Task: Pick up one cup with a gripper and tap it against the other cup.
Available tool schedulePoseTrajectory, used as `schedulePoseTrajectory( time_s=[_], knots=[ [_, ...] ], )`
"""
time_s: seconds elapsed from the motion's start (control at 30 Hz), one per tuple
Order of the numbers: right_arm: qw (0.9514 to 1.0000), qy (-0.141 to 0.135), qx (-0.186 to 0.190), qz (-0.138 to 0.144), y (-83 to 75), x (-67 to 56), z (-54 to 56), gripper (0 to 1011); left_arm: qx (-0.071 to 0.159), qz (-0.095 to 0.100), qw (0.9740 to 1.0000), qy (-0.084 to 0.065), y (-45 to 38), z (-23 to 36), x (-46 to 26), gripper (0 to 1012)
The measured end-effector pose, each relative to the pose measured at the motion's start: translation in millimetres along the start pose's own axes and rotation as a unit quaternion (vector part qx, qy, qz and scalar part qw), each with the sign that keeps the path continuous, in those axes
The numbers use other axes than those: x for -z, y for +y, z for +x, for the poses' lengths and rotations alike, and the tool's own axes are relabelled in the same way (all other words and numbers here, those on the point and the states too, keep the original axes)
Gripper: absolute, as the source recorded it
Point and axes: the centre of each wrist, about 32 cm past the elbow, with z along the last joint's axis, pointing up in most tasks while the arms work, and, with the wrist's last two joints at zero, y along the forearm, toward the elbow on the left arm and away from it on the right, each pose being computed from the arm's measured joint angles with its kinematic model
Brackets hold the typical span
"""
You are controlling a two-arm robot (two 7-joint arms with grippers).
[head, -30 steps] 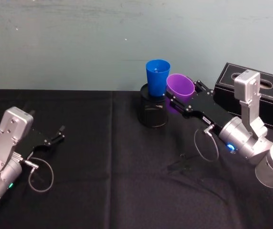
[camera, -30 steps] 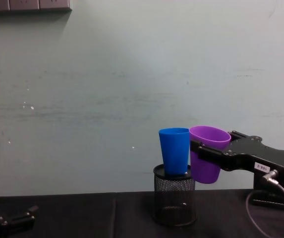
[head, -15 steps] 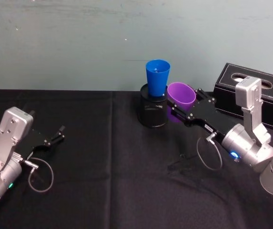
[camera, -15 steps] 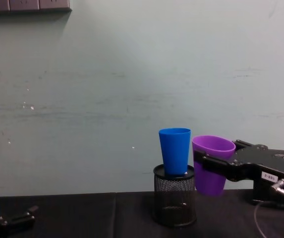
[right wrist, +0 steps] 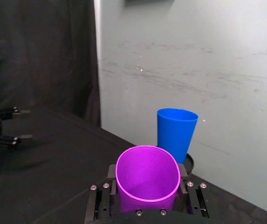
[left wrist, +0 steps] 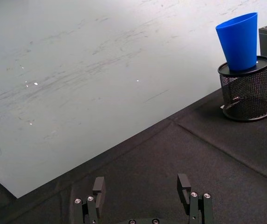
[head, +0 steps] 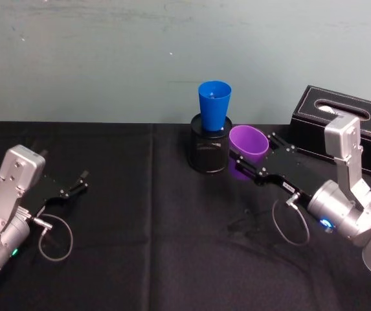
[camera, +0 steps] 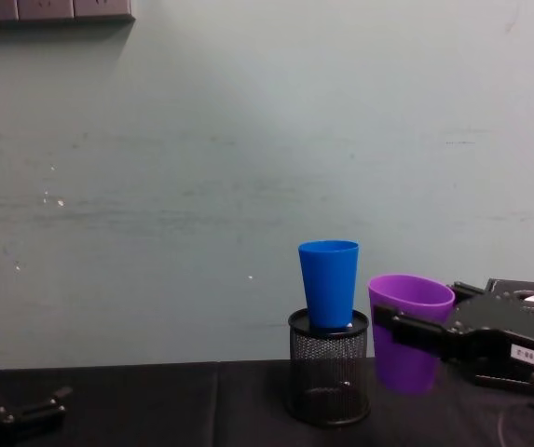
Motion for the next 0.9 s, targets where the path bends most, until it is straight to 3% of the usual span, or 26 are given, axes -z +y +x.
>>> schedulePoseTrajectory(
  time_s=[0.9],
  knots=[
    [0.9991,0.029,-0.027,-0.016,-24.0,18.3,-11.6,733,0.0,0.0,1.0,0.0,0.0,0.0,0.0,1011]
  ],
)
